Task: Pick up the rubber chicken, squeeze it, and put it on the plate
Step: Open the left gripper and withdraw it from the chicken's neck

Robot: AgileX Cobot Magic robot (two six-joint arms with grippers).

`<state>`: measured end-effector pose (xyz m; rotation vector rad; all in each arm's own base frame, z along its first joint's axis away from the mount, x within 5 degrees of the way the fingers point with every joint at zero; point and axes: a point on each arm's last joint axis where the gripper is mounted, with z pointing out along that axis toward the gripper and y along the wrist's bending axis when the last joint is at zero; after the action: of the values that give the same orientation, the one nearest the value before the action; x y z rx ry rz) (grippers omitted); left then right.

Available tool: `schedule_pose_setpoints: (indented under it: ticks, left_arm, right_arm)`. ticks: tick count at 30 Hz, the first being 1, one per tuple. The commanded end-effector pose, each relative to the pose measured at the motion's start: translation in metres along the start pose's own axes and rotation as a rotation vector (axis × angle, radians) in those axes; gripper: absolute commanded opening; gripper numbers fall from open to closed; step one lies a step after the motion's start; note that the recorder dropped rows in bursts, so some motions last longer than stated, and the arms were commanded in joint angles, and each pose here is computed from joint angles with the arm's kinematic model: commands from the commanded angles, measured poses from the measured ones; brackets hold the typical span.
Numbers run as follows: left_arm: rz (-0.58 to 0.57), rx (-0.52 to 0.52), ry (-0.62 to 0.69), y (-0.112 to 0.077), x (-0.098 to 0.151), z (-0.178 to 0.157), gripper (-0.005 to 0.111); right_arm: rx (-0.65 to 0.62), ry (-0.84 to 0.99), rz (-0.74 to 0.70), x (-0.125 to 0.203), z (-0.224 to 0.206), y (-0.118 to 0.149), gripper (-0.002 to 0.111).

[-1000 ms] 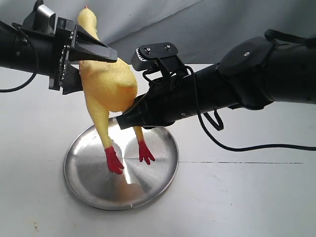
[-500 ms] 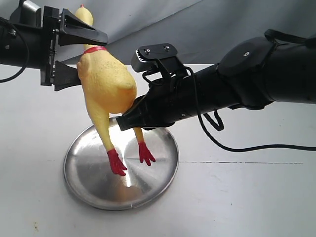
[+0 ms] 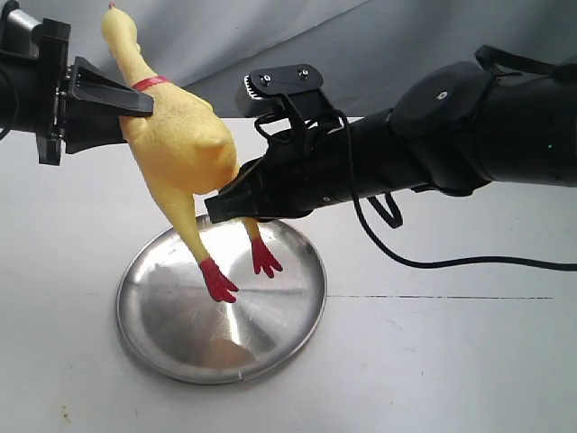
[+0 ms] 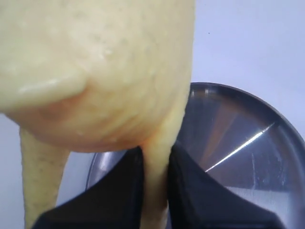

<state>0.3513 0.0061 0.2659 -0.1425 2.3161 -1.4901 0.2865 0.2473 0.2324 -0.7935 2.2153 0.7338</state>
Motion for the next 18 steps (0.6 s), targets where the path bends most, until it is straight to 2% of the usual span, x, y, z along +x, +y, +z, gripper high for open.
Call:
schedule_pose_setpoints:
  ticks: [1, 5, 8, 12, 13, 16, 18]
  left_arm:
    - [0.07, 0.016, -0.162, -0.015, -0.011, -0.023, 0.0]
    - [0.082, 0.013, -0.146, -0.017, -0.009, -0.019, 0.001]
    - [0.087, 0.003, -0.124, -0.016, -0.007, -0.015, 0.011]
    - [0.124, 0.012, -0.088, -0.022, -0.004, -0.003, 0.044]
    - [0.137, 0.019, -0.073, -0.025, -0.002, 0.003, 0.072]
    - [0.129, 0.029, -0.065, -0.027, -0.001, 0.006, 0.105]
    - [0.126, 0.037, -0.071, -0.028, -0.001, 0.006, 0.104]
  right_arm:
    - [0.032, 0.043, -0.008, 0.01, 0.006, -0.009, 0.0]
    - [0.03, 0.049, 0.0, 0.011, 0.008, -0.01, 0.0]
    - [0.026, 0.05, 0.004, 0.011, 0.008, -0.009, 0.0]
    - [0.024, 0.052, 0.004, 0.011, 0.008, -0.009, 0.0]
    - [0.024, 0.052, 0.004, 0.011, 0.008, -0.009, 0.0]
    - [0.018, 0.057, 0.005, 0.012, 0.008, -0.009, 0.0]
    - [0.016, 0.059, 0.005, 0.012, 0.008, -0.008, 0.0]
